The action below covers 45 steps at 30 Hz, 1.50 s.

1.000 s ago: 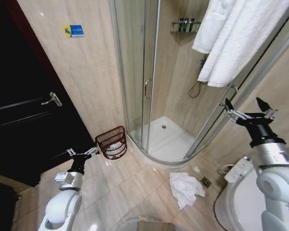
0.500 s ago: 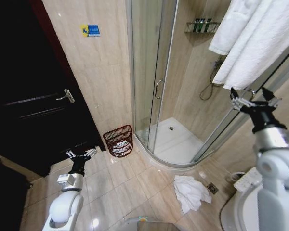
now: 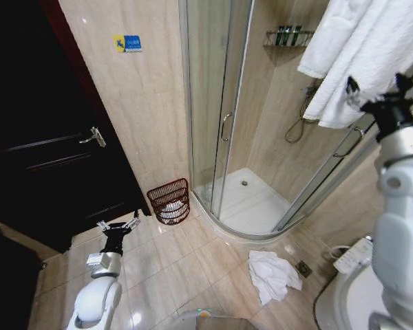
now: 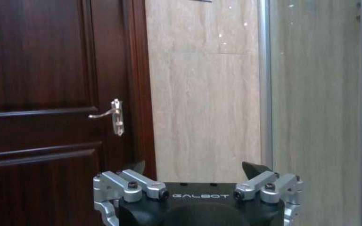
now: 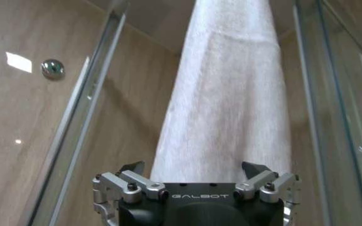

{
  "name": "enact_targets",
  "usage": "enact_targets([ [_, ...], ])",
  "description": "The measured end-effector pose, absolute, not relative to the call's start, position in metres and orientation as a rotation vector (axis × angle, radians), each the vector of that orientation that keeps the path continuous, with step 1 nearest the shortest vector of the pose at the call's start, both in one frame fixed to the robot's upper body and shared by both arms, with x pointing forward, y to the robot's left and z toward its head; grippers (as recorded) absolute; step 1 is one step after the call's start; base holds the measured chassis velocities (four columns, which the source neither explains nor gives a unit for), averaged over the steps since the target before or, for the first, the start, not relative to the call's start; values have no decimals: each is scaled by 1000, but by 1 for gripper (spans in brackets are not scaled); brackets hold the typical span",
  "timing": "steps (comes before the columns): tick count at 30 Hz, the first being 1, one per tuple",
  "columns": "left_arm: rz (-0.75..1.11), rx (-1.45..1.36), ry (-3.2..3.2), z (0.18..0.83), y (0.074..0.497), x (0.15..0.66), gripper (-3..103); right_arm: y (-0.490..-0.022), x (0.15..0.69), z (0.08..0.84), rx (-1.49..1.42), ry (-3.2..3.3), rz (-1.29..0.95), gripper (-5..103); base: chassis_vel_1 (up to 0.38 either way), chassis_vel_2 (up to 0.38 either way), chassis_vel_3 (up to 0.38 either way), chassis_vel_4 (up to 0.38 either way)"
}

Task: Discard the used towel into the hamper.

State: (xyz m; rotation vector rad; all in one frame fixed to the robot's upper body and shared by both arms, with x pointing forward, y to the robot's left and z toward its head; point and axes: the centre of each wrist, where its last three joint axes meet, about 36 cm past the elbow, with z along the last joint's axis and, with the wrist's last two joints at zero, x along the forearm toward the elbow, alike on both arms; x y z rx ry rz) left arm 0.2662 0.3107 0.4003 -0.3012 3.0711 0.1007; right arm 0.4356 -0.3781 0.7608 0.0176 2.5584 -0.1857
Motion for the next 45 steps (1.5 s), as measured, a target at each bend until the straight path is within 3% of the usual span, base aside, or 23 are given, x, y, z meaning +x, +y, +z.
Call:
enact_targets([
  [29, 77, -338, 3064, 389, 311, 249, 100, -354, 504, 976, 227, 2402, -284, 100, 0, 0, 0, 0],
  [43, 103, -364, 3035, 392, 331, 247, 100, -356, 512, 1009, 331, 2415, -236, 102, 0, 0, 0, 0],
  [45, 99, -369, 3034, 391, 333, 246, 100, -354, 515, 1010, 303, 2428, -204, 92, 0, 0, 0, 0],
])
